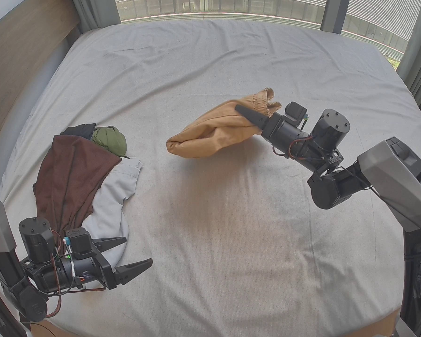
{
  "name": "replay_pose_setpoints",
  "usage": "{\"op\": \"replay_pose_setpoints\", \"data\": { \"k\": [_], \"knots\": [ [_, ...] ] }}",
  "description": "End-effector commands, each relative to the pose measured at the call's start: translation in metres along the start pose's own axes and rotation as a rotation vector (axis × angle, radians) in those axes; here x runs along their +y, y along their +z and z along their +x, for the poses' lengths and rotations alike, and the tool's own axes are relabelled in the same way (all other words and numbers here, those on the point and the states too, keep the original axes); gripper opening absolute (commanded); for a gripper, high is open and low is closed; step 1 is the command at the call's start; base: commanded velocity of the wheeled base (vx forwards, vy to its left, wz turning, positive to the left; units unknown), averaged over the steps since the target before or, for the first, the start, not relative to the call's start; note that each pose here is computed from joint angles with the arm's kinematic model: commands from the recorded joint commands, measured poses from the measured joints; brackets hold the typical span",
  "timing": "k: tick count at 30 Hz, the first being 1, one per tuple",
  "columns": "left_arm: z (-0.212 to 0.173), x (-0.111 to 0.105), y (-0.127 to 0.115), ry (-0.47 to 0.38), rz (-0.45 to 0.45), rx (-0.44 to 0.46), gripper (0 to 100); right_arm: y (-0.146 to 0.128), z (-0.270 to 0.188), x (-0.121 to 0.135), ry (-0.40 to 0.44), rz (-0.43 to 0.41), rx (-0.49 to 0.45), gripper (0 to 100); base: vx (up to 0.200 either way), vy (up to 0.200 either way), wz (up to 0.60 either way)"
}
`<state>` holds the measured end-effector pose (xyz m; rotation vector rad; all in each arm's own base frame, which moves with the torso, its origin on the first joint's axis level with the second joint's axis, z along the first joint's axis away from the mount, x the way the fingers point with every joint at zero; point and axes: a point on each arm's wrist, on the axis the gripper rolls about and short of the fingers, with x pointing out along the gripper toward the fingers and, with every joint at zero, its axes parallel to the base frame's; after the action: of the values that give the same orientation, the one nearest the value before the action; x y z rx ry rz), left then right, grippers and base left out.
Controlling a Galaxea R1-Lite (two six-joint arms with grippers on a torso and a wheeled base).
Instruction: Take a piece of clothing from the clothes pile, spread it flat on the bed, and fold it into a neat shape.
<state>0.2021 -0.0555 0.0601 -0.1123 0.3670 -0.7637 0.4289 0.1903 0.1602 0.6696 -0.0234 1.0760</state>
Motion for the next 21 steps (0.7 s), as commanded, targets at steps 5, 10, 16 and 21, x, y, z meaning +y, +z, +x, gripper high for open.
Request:
{"op": "replay_pose_setpoints", "data": {
  "k": [5,10,16,21],
  "knots": [
    [-0.003,-0.002,-0.003,0.001,-0.008,0.013,100,-0.028,-0.025,-0.035,-0.108,0.055,0.058,0,0.000,0.000,0.00],
    [-0.003,-0.002,-0.002,-0.001,-0.005,0.009,100,-0.040,-0.044,-0.031,-0.140,0.064,0.085,0,0.000,0.000,0.00],
    [-0.003,-0.002,-0.002,-0.001,-0.005,0.009,100,-0.054,-0.064,-0.035,-0.177,0.052,0.108,0,0.000,0.000,0.00],
    [-0.004,-0.002,-0.002,0.000,-0.004,0.006,100,-0.063,-0.074,-0.037,-0.189,0.062,0.119,0,0.000,0.000,0.00]
  ]
}}
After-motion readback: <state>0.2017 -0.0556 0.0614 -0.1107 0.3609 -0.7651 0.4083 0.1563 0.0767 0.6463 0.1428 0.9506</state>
